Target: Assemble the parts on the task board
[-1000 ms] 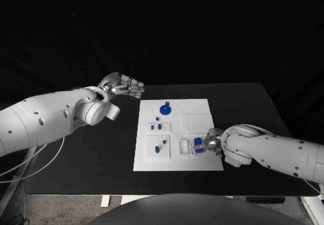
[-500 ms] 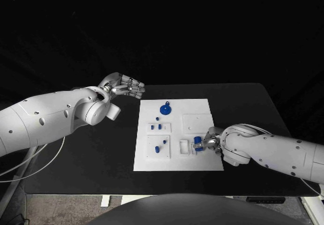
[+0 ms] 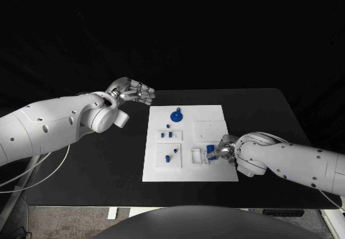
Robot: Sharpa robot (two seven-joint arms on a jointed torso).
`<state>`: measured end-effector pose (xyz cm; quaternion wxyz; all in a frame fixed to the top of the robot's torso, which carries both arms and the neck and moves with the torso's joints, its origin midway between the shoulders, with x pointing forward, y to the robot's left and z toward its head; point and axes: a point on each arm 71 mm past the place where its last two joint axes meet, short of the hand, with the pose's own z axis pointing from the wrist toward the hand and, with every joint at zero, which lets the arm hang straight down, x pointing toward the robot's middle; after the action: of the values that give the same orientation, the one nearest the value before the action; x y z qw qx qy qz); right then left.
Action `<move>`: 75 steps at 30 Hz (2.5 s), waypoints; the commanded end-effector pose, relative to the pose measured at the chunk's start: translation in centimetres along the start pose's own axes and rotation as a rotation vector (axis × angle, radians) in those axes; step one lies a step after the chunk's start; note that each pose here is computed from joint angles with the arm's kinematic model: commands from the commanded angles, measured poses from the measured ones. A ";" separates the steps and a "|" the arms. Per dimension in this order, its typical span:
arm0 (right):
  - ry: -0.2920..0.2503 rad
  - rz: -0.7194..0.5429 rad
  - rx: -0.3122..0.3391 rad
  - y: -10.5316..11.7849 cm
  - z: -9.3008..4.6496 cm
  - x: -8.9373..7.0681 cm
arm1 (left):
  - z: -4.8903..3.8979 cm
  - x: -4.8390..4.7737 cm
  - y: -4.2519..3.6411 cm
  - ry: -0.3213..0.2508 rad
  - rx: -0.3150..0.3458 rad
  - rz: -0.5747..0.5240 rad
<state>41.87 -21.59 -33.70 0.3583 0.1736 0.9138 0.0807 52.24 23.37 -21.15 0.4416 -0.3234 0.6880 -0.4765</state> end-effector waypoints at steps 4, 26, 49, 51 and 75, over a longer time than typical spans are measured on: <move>0.005 0.049 -0.016 0.1 -0.6 0.3 | 0.03 0.20 -0.12 0.014 0.005 -0.009; 0.049 0.078 -0.065 1.5 -2.2 0.6 | 0.03 0.20 -0.11 0.015 0.003 -0.009; 0.118 0.036 -0.052 3.2 -1.0 1.4 | 0.07 0.36 -0.19 0.018 0.004 -0.009; 0.122 0.032 -0.051 3.3 -1.0 1.5 | 0.06 0.36 -0.19 0.018 0.003 -0.009; 0.113 0.037 -0.070 3.8 -0.7 1.7 | 0.06 0.40 -0.22 0.018 0.003 -0.009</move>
<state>41.30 -17.67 -33.20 0.3135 0.1785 0.9245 0.1229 52.17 23.14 -21.16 0.4378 -0.3230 0.6904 -0.4769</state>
